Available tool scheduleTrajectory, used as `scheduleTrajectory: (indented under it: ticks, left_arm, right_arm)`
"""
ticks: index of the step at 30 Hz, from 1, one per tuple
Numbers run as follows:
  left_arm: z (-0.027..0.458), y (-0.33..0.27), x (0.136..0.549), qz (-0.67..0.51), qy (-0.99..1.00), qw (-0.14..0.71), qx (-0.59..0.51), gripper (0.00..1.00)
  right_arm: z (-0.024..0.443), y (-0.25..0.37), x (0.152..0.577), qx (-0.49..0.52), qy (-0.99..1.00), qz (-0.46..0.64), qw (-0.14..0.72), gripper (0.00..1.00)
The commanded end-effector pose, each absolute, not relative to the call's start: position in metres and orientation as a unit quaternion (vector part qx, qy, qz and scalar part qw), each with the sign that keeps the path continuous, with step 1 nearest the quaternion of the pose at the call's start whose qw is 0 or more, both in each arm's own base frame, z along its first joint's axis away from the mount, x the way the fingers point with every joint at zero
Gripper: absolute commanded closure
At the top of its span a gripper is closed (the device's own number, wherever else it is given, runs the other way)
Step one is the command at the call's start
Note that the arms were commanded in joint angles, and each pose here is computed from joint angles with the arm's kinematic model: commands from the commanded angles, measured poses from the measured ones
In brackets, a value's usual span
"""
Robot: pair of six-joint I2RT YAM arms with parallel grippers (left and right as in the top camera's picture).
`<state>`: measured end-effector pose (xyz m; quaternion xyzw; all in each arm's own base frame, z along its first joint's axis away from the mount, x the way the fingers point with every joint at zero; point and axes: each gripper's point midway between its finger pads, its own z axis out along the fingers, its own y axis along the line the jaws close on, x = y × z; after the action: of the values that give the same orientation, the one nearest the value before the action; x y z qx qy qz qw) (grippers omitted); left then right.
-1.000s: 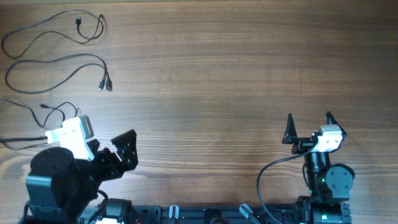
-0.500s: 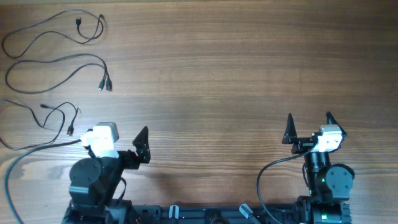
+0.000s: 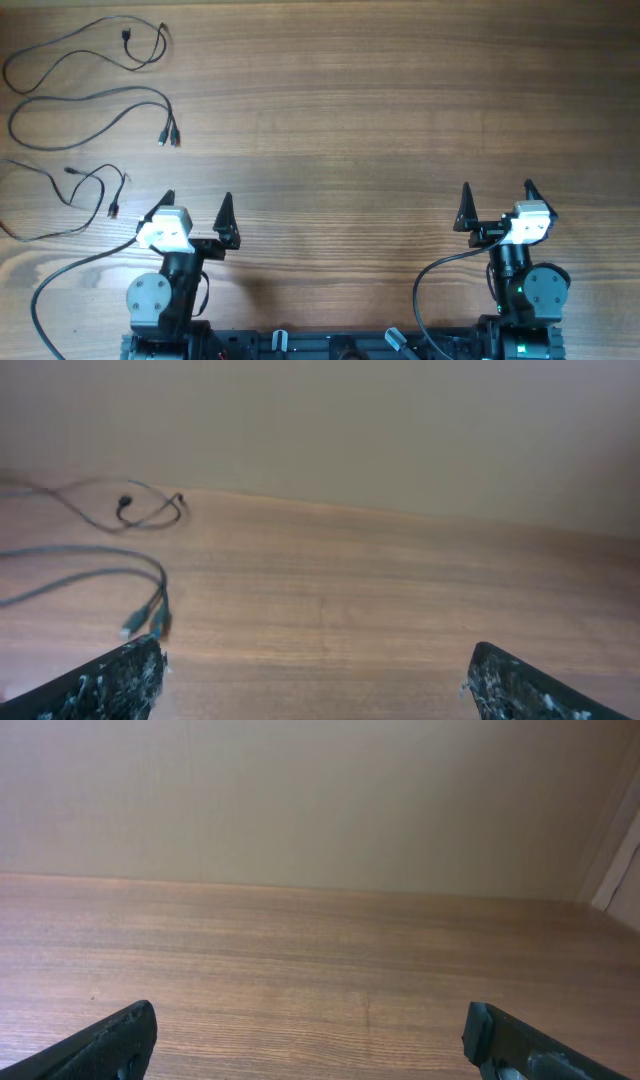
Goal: Untangle cables
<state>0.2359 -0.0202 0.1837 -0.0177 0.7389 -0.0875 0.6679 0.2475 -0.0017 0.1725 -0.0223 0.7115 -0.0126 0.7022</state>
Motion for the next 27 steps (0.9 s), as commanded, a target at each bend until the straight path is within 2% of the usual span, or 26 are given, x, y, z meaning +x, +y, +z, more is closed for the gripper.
scheduleTrajectory:
  ticks: [1,8,11,18,22,27]
  left_arm:
    - [0.188,-0.017,0.240,-0.067,0.718,0.693,-0.001,0.00]
    - [0.179,-0.012,0.246,-0.062,0.701,0.711,-0.015,0.00]
    - [0.157,-0.007,0.246,-0.049,0.733,0.678,-0.028,0.00]
    - [0.157,0.001,0.246,-0.029,0.731,0.680,-0.038,0.00]
    - [0.157,0.006,0.246,0.019,0.732,0.681,-0.006,0.00]
    - [0.157,0.006,0.246,0.021,0.733,0.680,0.000,0.00]
  right_arm:
    - [0.175,-0.003,0.247,-0.020,0.707,-0.017,0.706,0.00]
    - [0.175,-0.003,0.247,-0.020,0.707,-0.016,0.706,0.00]
    - [0.175,-0.003,0.247,-0.020,0.707,-0.017,0.706,0.00]
    - [0.175,-0.003,0.247,-0.020,0.707,-0.017,0.706,0.00]
    - [0.175,-0.003,0.247,-0.020,0.707,-0.017,0.706,0.00]
    - [0.175,-0.003,0.247,-0.020,0.707,-0.017,0.706,0.00]
